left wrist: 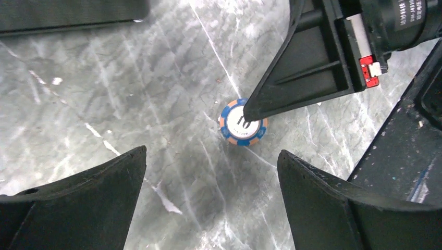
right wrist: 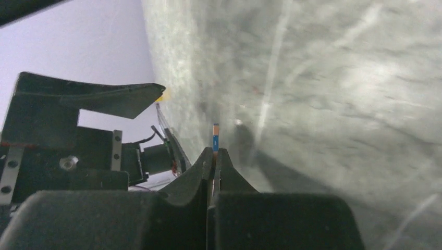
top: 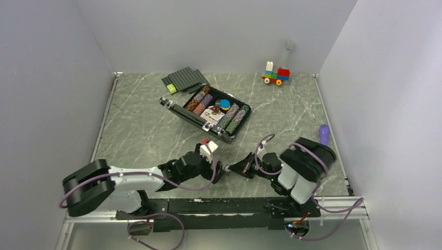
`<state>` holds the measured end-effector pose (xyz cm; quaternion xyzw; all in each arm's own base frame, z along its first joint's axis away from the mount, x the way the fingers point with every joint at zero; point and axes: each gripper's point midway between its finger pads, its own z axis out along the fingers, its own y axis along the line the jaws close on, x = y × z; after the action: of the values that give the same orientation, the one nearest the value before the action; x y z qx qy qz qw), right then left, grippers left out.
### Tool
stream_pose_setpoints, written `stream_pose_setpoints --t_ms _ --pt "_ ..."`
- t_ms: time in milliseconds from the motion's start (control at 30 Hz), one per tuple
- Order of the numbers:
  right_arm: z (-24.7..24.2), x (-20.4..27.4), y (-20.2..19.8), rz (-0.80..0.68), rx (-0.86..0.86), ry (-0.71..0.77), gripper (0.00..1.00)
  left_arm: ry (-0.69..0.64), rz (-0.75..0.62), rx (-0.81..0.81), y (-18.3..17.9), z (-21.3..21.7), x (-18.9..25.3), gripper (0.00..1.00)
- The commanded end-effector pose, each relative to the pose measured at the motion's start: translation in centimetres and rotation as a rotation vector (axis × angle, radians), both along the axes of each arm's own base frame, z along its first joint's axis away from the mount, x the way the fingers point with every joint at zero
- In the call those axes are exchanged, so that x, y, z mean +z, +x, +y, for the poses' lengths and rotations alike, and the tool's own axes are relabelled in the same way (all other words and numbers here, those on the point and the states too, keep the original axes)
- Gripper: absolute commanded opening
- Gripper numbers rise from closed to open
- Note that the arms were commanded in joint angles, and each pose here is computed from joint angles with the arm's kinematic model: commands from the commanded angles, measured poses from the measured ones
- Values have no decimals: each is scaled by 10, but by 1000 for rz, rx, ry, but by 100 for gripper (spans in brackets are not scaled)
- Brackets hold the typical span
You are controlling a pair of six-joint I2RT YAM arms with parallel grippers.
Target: Pack up texas hold em set
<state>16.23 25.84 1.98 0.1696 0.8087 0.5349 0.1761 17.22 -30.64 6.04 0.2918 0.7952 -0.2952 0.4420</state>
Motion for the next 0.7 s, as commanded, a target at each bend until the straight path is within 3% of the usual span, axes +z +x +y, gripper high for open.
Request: stream_pose_setpoints --t_ms 0,167,367,467,667 --pt "-24 -7 -5 -61 -36 -128 0 1 37 22 2 18 22 99" --pt "-44 10 19 -181 -91 -317 0 40 129 74 4 58 41 99" --pt "-112 70 62 -360 -276 -557 0 -4 179 177 14 99 72 99" --pt "-130 96 87 -432 -284 -664 0 -29 189 179 20 104 98 99" --pt "-124 140 160 -646 -193 -783 0 67 131 225 39 141 133 99"
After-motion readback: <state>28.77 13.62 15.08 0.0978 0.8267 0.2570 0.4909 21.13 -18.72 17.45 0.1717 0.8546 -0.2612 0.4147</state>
